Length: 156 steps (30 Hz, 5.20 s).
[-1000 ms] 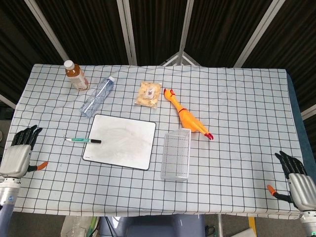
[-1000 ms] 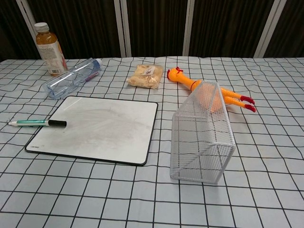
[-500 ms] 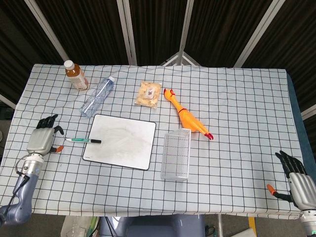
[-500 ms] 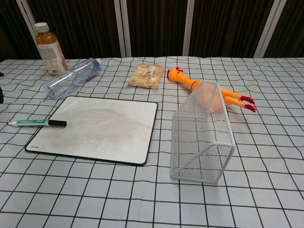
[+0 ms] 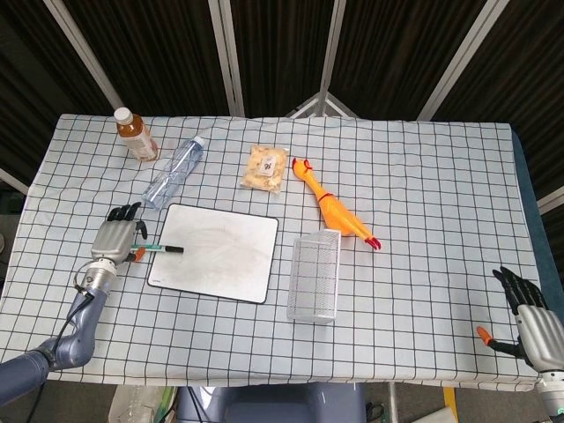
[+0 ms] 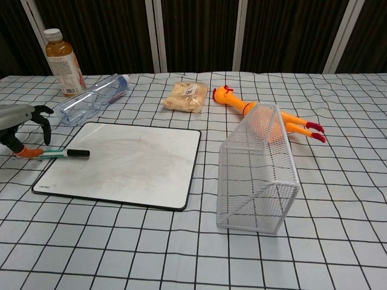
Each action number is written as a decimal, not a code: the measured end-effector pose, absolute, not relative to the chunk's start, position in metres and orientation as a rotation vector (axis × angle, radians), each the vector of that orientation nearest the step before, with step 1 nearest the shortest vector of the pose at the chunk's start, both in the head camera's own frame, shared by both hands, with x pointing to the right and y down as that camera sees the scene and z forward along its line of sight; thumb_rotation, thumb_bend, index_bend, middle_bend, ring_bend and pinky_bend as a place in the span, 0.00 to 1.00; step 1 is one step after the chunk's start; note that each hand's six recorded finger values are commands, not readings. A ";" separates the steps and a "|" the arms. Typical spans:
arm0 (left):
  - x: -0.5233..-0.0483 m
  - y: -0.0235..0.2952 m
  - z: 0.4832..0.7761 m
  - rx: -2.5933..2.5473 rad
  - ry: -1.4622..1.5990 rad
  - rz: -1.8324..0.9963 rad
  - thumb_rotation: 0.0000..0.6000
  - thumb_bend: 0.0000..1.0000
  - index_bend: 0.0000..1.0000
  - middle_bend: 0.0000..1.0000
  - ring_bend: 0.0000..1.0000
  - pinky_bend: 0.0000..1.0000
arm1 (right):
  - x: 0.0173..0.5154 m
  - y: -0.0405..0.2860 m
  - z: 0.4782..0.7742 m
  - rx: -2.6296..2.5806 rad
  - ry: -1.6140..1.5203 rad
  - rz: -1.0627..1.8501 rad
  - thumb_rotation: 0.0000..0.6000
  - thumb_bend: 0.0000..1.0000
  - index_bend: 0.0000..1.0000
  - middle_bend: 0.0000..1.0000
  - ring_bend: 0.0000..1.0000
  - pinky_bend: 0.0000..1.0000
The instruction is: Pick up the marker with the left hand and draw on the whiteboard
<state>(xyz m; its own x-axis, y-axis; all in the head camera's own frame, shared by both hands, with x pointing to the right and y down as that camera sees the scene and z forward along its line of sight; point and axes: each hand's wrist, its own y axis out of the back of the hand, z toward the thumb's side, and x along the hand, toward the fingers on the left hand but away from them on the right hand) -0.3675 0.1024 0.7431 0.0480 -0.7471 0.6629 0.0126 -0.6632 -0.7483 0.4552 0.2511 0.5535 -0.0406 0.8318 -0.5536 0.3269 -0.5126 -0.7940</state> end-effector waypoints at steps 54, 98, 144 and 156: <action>-0.319 0.111 0.735 -1.839 0.614 -1.577 1.00 0.36 0.47 0.00 0.00 0.00 | 0.454 0.248 0.551 -1.813 -1.233 1.568 1.00 0.27 0.00 0.00 0.00 0.00; -0.231 0.100 0.695 -2.405 1.410 -1.088 1.00 0.58 0.72 0.15 0.00 0.03 | 0.455 0.246 0.550 -1.813 -1.248 1.566 1.00 0.27 0.00 0.00 0.00 0.00; -0.220 0.103 0.750 -2.470 1.344 -1.048 1.00 0.58 0.73 0.17 0.00 0.03 | 0.457 0.245 0.552 -1.813 -1.259 1.582 1.00 0.27 0.00 0.00 0.00 0.00; -0.246 0.068 0.728 -2.451 1.604 -0.927 1.00 0.58 0.73 0.17 0.00 0.03 | 0.455 0.245 0.551 -1.814 -1.260 1.571 1.00 0.27 0.00 0.00 0.00 0.00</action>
